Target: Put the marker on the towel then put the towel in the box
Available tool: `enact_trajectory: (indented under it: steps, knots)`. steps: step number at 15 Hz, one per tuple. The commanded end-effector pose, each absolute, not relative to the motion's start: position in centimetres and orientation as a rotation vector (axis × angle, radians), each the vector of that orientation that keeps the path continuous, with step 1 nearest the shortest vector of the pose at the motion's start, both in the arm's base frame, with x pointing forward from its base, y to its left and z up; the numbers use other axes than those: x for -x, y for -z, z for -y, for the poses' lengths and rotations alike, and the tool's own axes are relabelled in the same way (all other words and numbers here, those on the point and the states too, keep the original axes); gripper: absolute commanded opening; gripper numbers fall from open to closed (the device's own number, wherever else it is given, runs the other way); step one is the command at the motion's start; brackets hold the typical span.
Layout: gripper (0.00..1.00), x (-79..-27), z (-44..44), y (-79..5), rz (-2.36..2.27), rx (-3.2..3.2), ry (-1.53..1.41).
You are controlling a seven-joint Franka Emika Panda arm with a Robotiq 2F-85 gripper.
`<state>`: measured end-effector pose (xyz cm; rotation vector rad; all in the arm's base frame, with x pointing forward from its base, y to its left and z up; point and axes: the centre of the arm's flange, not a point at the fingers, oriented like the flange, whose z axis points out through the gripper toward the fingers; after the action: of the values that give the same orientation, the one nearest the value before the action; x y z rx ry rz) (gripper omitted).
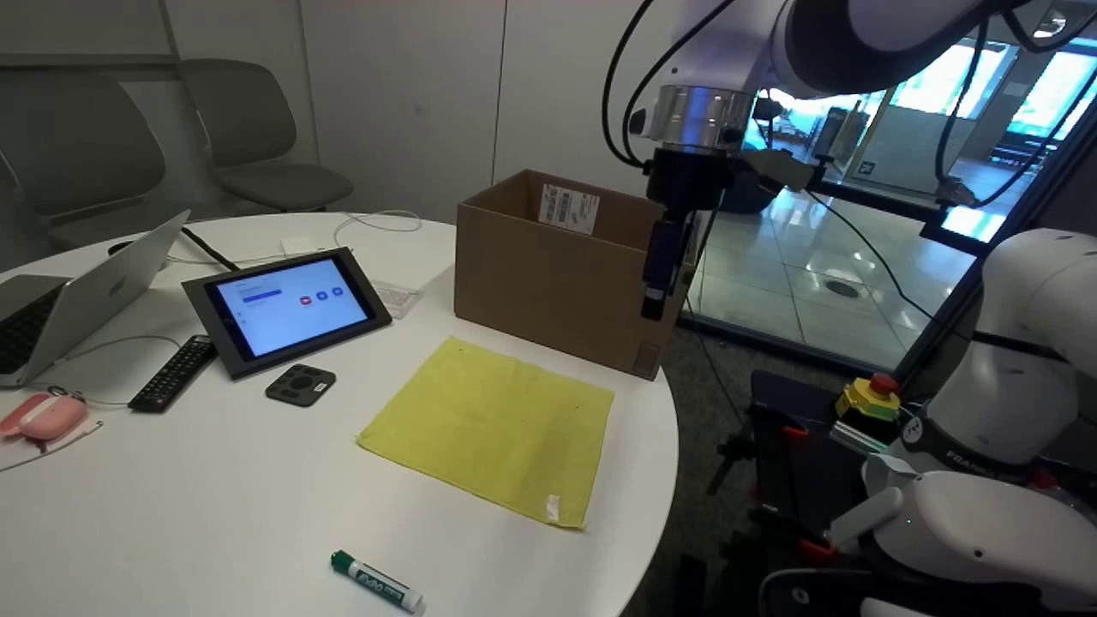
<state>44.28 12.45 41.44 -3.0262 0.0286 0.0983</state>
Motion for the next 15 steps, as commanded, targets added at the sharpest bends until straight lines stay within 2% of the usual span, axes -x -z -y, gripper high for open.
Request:
enact_trajectory:
  steps: [1,7,15]
  knots:
    - [1.00,-48.1,-15.2,-41.0,0.025,3.061,-0.028]
    - [1.00,-55.5,-23.1,-38.2,0.068,3.058,0.037]
    - [1.00,-62.0,-35.8,-32.1,0.095,3.047,0.005]
